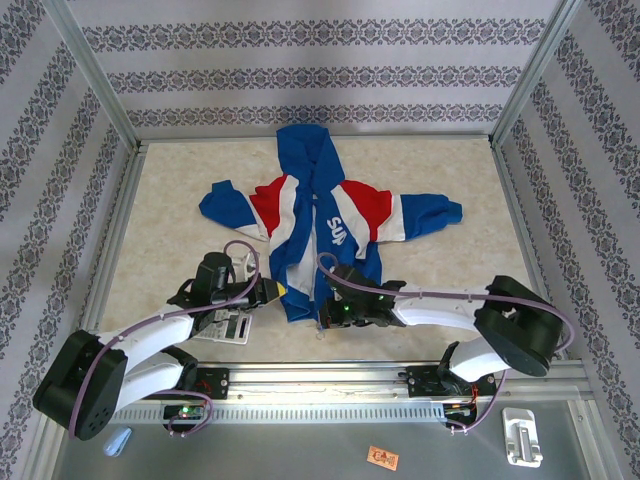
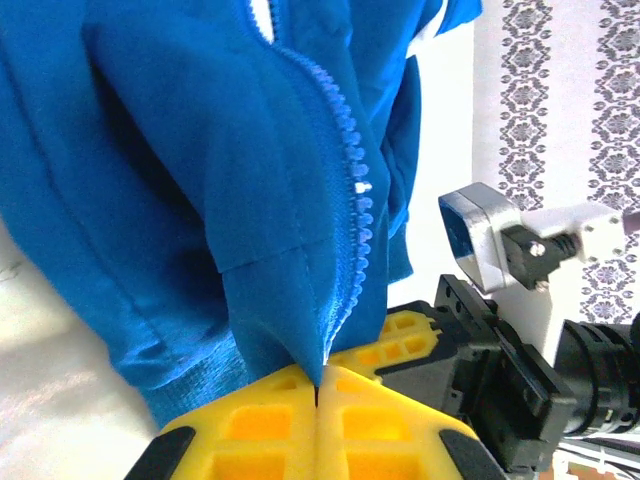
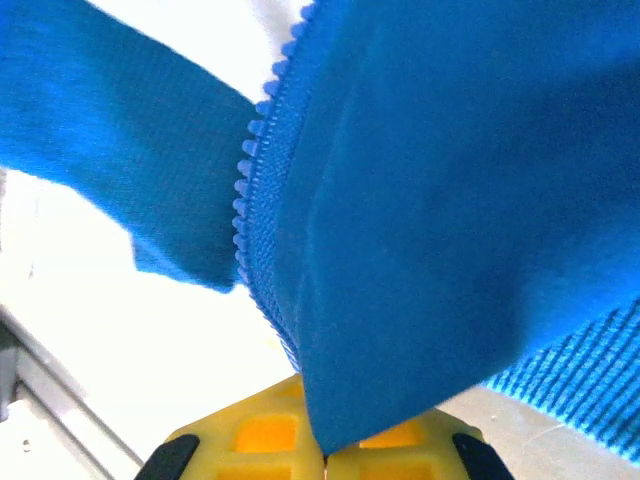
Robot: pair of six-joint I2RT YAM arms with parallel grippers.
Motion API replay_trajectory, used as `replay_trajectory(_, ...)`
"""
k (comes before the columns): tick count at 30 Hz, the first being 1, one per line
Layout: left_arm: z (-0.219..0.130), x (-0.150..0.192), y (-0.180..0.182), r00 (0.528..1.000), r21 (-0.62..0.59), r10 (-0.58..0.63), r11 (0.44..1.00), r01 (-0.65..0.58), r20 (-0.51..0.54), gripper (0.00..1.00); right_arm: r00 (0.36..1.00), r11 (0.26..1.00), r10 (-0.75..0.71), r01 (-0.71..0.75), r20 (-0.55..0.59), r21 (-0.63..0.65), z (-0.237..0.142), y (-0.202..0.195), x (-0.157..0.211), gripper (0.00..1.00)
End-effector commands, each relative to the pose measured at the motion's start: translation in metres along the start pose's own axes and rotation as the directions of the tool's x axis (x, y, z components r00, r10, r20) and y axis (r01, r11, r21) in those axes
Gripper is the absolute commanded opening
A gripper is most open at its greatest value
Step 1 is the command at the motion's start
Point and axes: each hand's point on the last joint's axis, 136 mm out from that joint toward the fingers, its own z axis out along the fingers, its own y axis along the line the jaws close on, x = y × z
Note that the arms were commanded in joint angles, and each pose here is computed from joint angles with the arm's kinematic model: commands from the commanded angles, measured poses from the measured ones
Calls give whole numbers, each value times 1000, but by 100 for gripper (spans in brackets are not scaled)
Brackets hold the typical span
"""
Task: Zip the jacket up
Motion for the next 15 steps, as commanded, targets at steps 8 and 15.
replay_trajectory(8, -11, -30, -43, 984, 113, 163, 979, -170, 67, 0, 959, 977, -149, 180, 239, -115, -53, 43, -52, 0)
replay_trajectory(15, -22, -44, -70, 952, 210, 249, 935, -284, 179, 0, 929, 946, -187, 257, 319, -195, -74, 58, -74, 0)
